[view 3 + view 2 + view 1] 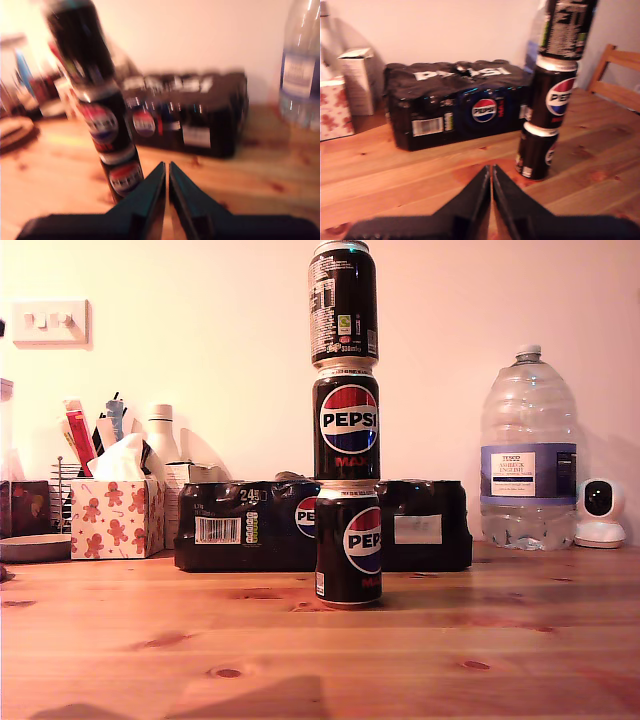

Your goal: Stack up the Pepsi cans on top of each other

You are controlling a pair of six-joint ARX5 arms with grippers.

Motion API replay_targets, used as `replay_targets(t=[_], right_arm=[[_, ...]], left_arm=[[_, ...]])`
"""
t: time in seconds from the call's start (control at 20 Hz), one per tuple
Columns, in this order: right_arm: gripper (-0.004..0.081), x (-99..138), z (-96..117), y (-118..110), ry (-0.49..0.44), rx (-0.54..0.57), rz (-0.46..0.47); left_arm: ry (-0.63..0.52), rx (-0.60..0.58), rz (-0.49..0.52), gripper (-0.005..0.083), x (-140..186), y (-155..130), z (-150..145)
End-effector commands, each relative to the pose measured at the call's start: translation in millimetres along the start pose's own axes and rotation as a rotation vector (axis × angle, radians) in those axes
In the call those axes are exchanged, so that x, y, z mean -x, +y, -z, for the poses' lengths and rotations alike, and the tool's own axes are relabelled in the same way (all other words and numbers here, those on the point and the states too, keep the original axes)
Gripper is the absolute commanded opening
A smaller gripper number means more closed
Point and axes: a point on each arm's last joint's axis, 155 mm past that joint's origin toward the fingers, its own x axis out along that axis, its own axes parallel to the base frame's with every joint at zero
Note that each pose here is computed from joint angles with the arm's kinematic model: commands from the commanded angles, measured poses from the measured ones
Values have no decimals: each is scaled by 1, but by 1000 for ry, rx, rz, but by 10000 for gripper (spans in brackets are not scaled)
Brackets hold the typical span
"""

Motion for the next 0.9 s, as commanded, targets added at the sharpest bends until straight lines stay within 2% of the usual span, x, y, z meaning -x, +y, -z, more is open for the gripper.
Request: replay_targets(t=[0.0,0.2,0.65,0.85], right_arm=[[-12,0,11,-1,28,-20,1],[-12,2,31,-2,106,-33,11],[-12,19,98,-5,377,-89,38],[-12,26,115,-5,451,-104,45]], left_arm=[[20,28,9,-19,0,-1,10],[93,45,-1,-19,0,1,29],[284,90,-29,-19,10,5,76],[344,105,-37,-19,14,6,91]])
